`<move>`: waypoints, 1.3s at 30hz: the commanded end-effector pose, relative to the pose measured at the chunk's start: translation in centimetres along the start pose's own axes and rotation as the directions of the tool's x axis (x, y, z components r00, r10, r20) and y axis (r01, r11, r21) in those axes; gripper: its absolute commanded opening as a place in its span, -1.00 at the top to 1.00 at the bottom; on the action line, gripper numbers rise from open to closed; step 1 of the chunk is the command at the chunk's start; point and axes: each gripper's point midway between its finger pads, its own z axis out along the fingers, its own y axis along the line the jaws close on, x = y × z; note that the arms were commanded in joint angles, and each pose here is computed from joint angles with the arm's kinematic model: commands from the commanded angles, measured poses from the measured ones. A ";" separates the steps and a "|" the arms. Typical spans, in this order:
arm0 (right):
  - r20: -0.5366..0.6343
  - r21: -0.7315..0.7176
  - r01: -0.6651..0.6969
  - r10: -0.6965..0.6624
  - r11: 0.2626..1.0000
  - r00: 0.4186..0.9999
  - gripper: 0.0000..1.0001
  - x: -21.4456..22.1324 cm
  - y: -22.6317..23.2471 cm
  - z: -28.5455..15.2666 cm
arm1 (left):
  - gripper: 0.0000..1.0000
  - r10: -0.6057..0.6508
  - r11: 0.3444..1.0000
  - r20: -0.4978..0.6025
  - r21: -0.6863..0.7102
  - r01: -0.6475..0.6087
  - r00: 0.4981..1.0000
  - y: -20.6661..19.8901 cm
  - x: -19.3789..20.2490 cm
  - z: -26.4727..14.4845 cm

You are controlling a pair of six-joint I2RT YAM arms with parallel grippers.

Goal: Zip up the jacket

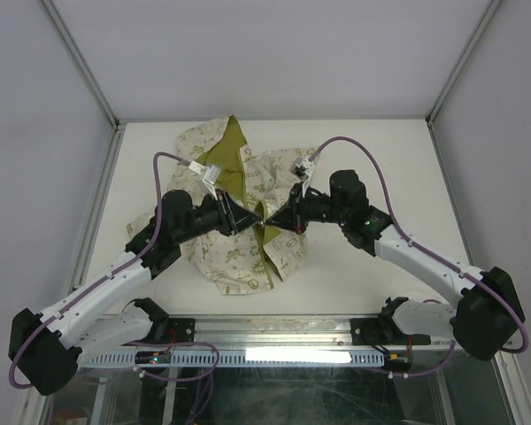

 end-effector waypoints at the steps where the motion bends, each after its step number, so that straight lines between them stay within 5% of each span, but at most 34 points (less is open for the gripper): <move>1: 0.179 -0.032 0.143 -0.135 0.989 0.974 1.00 -6.5 2.0 -0.6 | 0.55 0.002 0.988 -0.127 -0.155 -0.022 0.992 3.7 3.7 -0.9; 10: 0.093 -0.051 0.129 -0.123 0.990 0.988 1.00 -4.4 1.5 -0.3 | 0.00 0.081 0.989 0.072 -0.126 -0.072 0.994 0.1 -4.0 -2.2; 21: 0.041 -0.076 0.115 -0.112 0.991 0.993 1.00 -3.2 1.7 -0.3 | -0.24 0.173 0.982 0.028 0.066 -0.174 0.985 -4.9 -7.2 -0.6; 32: 0.041 -0.063 0.103 -0.101 0.993 0.994 1.00 -3.1 1.6 -0.5 | 0.00 0.101 0.979 -0.149 0.192 -0.072 0.984 -5.0 -3.8 1.7; 39: 0.069 -0.047 0.093 -0.090 0.995 0.994 0.95 -3.4 1.7 -0.8 | 0.78 0.063 0.970 -0.157 0.240 -0.024 0.986 -5.6 -3.3 1.7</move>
